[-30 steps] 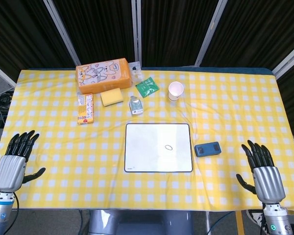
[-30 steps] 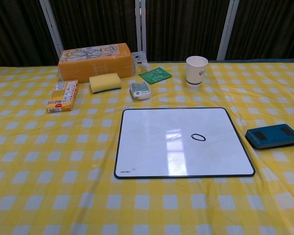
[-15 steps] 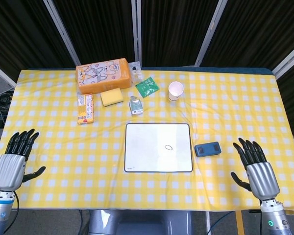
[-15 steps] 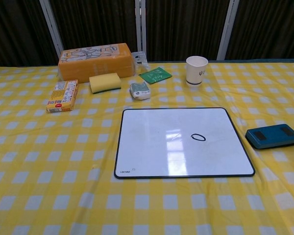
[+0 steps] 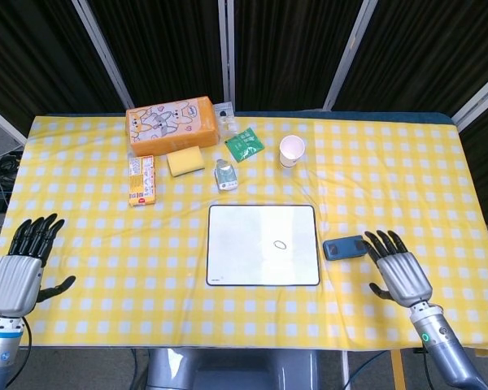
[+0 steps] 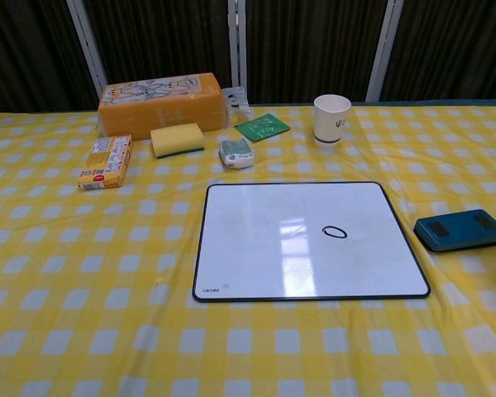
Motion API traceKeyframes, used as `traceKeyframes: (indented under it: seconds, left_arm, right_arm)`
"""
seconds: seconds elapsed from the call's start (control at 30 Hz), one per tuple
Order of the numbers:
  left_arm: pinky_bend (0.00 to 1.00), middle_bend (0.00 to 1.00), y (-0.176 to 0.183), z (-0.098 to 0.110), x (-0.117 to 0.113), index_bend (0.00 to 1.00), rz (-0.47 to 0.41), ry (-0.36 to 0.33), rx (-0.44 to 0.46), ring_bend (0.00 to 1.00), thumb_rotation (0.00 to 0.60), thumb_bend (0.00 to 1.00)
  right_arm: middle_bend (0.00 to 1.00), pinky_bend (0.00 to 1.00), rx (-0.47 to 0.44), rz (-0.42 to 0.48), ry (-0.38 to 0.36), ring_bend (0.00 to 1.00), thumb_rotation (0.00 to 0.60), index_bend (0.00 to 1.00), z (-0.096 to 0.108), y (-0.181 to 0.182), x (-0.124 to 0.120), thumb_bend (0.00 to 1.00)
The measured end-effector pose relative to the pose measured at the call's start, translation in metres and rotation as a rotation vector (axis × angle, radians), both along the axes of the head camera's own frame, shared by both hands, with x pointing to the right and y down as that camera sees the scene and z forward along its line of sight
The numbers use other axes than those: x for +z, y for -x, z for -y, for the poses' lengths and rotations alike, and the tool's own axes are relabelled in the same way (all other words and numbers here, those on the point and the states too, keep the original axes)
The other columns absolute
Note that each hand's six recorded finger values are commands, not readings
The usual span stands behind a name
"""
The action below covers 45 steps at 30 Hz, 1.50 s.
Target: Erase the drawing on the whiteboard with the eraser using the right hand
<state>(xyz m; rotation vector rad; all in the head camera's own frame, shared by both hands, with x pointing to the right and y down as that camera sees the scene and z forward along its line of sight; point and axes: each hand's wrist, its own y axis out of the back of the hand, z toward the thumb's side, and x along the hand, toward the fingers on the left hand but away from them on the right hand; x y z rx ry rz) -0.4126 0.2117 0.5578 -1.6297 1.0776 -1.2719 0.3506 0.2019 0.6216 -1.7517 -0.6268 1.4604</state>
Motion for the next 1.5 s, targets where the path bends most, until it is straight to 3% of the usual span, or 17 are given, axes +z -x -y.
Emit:
traceKeyframes:
  seconds: [0.77, 1.5]
  left_arm:
    - [0.00, 0.00, 0.003, 0.003, 0.012, 0.00, 0.019, 0.035, -0.011, 0.00, 0.600, 0.01]
    - [0.00, 0.00, 0.004, 0.005, 0.018, 0.00, 0.020, 0.056, -0.018, 0.00, 0.600, 0.01]
  right_arm:
    - [0.11, 0.00, 0.006, -0.055, 0.148, 0.00, 0.600, 0.28, 0.036, 0.039, 0.061, 0.17]
    - [0.17, 0.01, 0.028, -0.116, 0.171, 0.00, 0.600, 0.35, 0.048, 0.051, 0.087, 0.20]
